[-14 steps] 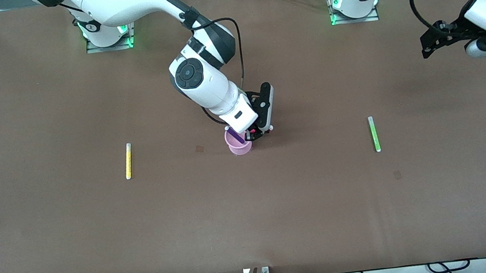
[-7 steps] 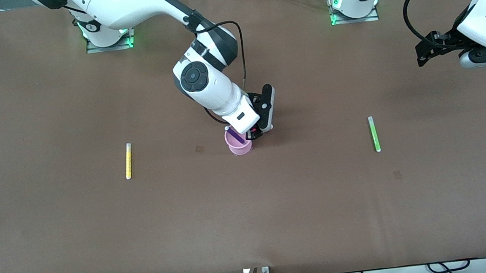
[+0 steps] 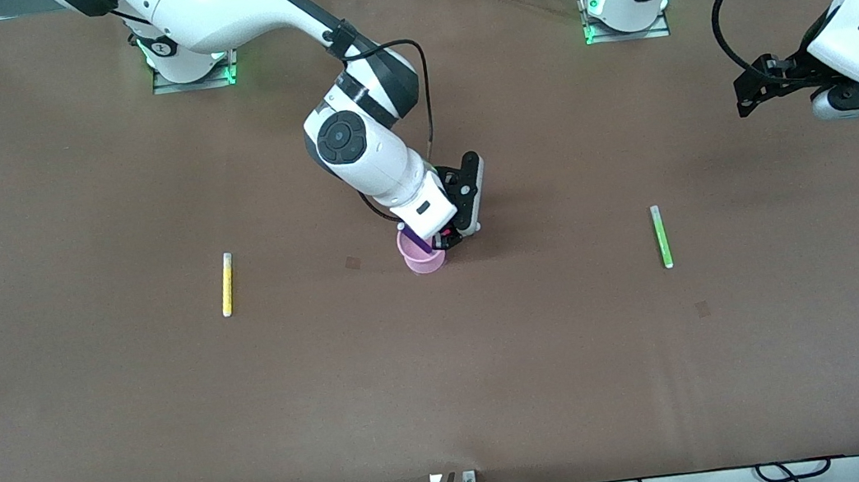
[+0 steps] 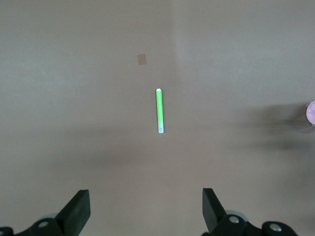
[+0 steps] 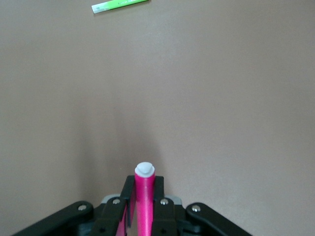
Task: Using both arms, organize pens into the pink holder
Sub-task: 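Lower the magenta marker into the pink cup with the right gripper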
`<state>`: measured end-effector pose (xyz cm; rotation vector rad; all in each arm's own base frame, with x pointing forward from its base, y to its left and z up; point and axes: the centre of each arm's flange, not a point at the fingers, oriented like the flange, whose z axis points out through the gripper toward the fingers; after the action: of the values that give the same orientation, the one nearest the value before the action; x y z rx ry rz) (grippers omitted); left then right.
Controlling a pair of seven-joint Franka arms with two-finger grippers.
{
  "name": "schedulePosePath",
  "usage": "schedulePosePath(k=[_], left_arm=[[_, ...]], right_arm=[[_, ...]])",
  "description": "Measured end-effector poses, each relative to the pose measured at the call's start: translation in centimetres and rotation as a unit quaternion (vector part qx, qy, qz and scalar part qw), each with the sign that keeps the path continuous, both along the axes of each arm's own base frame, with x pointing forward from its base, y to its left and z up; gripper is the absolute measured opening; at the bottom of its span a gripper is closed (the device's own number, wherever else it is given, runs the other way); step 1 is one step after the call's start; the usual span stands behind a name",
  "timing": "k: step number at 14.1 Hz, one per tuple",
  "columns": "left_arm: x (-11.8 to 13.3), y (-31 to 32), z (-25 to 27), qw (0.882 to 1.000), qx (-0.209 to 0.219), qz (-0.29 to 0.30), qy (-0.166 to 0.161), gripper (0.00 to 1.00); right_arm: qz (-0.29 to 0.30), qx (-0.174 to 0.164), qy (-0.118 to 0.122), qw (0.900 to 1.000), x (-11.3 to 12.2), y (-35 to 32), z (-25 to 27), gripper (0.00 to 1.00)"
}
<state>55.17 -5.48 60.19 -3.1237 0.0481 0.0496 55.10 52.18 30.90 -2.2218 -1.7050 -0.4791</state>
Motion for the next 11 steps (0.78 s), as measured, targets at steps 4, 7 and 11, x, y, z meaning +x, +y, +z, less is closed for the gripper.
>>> schedulePosePath(k=[4, 7, 11], left_arm=[[0.00, 0.00, 0.02, 1.000, 0.000, 0.000, 0.000, 1.00], [0.00, -0.01, 0.02, 1.000, 0.000, 0.000, 0.000, 1.00], [-0.01, -0.07, 0.02, 1.000, 0.000, -0.001, 0.000, 1.00]], right_arm=[[0.012, -0.007, -0.003, 1.000, 0.14, -0.53, -0.65, 0.18], [0.012, -0.005, -0.007, 1.000, 0.32, -0.66, -0.52, 0.18], [0.005, 0.007, -0.024, 1.000, 0.78, -0.74, -0.01, 0.18]])
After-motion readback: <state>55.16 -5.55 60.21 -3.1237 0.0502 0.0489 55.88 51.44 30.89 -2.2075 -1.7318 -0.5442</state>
